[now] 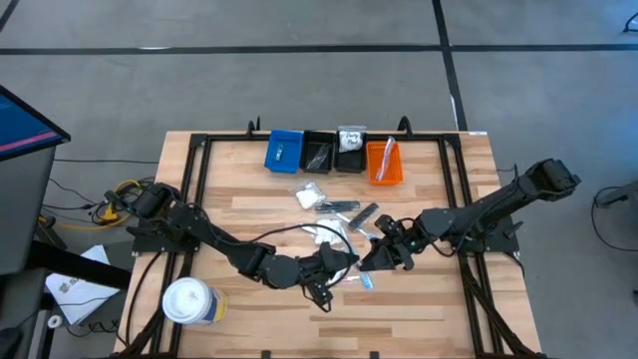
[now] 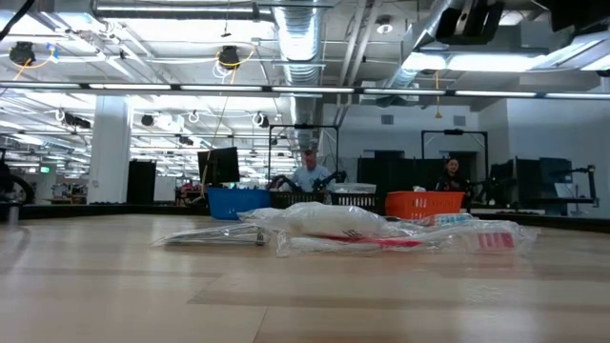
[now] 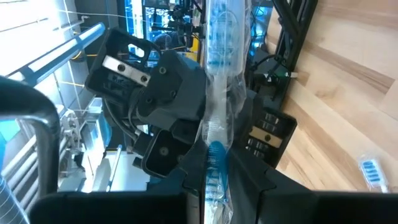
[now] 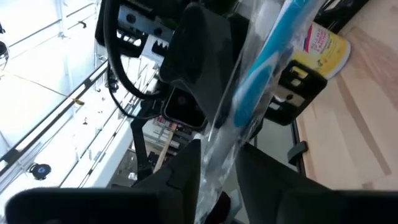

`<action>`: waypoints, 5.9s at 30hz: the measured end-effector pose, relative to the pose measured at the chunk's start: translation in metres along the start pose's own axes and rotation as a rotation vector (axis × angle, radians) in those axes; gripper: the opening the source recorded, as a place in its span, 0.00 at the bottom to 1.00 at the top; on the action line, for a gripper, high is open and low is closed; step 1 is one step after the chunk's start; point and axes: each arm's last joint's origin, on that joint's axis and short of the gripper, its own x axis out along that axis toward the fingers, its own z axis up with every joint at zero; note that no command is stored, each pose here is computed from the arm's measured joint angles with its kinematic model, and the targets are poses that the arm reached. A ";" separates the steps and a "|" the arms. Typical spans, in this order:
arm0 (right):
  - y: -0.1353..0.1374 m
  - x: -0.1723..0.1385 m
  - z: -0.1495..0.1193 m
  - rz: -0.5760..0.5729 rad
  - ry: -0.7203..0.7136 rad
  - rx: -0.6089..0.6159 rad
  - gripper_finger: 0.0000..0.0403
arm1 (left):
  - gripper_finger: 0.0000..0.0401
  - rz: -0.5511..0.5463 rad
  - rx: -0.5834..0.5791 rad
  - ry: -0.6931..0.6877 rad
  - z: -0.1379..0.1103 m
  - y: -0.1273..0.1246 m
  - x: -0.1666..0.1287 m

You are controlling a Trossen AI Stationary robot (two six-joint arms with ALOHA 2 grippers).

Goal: Pick & Place Travel size toiletries
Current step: Put the blue toothbrush into the orange bin, then put the black comb into the left black bin

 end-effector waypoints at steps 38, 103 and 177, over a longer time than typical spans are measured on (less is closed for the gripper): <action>0.004 -0.038 0.039 -0.245 -0.195 -0.308 0.01 | 0.45 0.220 -0.620 0.183 0.017 0.055 -0.072; -0.167 -0.144 0.172 -1.540 0.205 -0.326 0.13 | 0.38 0.208 -0.822 0.107 -0.026 0.050 -0.076; -0.088 -0.083 -0.035 -1.329 0.245 -1.054 0.00 | 0.28 0.172 -0.978 0.064 -0.031 0.039 -0.071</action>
